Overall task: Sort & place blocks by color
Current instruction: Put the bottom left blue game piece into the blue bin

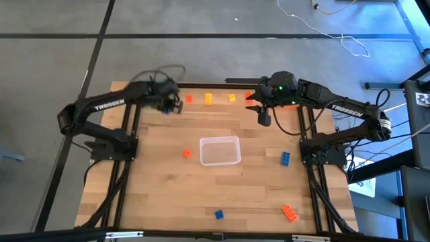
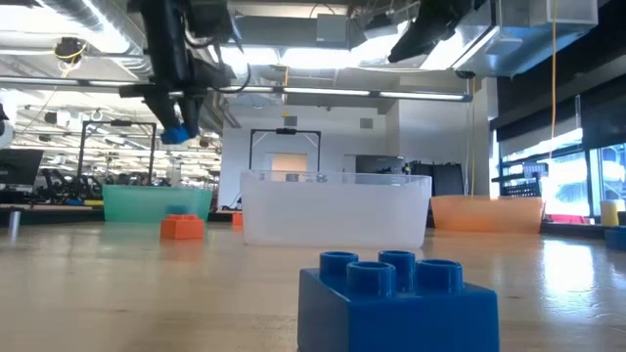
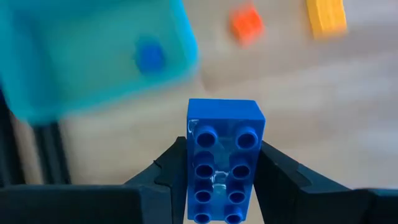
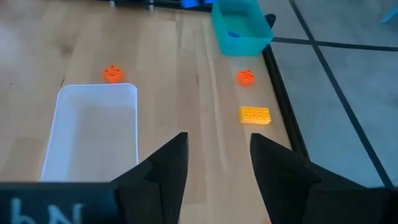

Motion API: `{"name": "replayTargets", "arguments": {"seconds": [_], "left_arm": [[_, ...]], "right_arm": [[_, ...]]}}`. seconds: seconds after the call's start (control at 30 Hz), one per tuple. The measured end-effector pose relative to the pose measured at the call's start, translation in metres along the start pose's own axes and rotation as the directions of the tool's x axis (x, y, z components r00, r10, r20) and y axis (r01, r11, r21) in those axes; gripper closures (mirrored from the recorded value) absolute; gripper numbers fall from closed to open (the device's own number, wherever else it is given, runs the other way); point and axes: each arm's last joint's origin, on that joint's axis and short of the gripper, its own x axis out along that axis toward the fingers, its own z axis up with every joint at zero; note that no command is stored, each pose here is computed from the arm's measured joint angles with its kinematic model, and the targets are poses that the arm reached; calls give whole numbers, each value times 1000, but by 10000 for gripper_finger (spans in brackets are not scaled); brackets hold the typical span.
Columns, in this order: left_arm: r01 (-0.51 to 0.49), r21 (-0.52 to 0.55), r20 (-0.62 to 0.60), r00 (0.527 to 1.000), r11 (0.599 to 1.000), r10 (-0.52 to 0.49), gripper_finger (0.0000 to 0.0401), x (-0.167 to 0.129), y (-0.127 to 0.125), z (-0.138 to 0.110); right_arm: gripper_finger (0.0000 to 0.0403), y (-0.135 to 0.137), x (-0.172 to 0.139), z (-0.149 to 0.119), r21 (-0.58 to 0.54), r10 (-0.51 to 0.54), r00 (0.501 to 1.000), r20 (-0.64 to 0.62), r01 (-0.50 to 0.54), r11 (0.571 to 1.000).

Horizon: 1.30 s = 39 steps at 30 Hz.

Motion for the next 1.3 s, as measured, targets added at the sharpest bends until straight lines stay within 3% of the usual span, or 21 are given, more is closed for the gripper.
{"name": "replayTargets", "arguments": {"seconds": [0.2, 0.43, 1.03, 1.3], "left_arm": [[-78, -44, 89, 993, 996, 82, 271, 12, 43, 42], [-154, -70, 36, 987, 985, 157, 271, 30, 72, 59], [-228, -32, -114, 968, 973, 223, 271, 108, 85, 75], [-253, -14, -165, 955, 967, 248, 219, 125, 86, 73]], "right_arm": [[230, 0, 0, 1, 27, -3, 1000, 5, 3, 1000], [230, -1, 0, 2, 26, -7, 1000, 19, 7, 1000], [230, -1, 0, 4, 25, -13, 999, 36, 12, 1000], [230, -1, 0, 3, 24, -13, 999, 35, 12, 1000]]}}
